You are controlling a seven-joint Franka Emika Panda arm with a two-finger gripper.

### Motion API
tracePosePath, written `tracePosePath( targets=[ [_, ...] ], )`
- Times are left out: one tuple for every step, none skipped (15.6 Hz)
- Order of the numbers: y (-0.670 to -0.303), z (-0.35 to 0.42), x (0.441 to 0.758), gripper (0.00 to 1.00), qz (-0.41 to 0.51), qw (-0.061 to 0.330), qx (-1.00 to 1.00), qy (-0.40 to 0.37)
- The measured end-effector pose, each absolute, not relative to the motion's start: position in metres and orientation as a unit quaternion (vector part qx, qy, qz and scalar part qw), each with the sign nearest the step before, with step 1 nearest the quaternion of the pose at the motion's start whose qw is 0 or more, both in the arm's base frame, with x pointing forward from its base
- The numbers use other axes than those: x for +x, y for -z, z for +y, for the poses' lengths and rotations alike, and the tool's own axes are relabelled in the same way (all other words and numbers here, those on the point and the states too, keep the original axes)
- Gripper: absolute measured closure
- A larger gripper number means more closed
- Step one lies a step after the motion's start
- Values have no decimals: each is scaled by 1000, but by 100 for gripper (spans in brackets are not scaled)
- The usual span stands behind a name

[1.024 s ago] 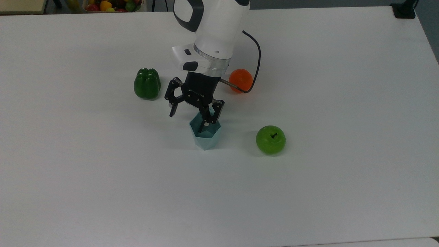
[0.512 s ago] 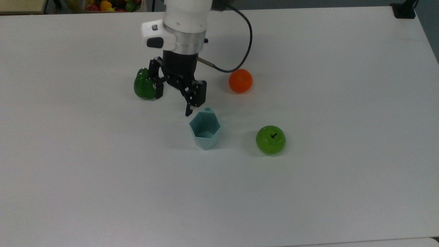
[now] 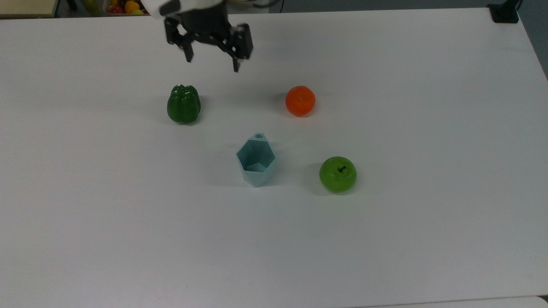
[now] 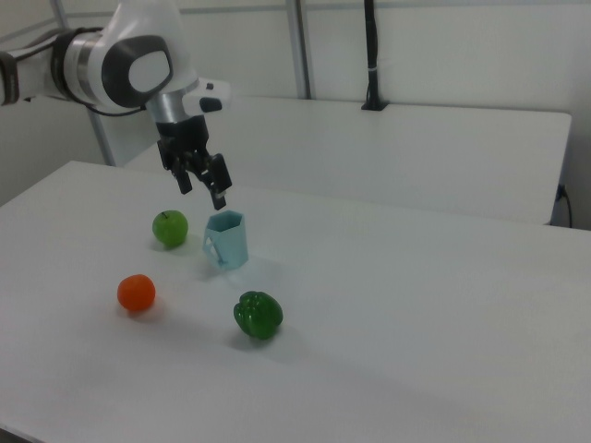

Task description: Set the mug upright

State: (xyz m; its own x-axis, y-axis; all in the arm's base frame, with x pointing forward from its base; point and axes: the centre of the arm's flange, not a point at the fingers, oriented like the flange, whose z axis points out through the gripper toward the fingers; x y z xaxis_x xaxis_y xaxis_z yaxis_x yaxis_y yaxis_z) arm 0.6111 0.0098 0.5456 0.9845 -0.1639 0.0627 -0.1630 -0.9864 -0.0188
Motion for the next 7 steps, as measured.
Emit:
tracePosePath(
  targets=[
    [-556,-1,607,0,61,10,-997,38],
    [-564,-10,603,0,35,11,-998,44],
    [-569,-16,600,0,16,11,-999,48],
    [-573,-21,598,0,4,11,-999,50],
    [-574,-24,596,0,-1,11,-999,46],
    [-573,-25,594,0,-3,11,-999,38],
    [-573,-25,593,0,-3,11,-999,34]
  ],
)
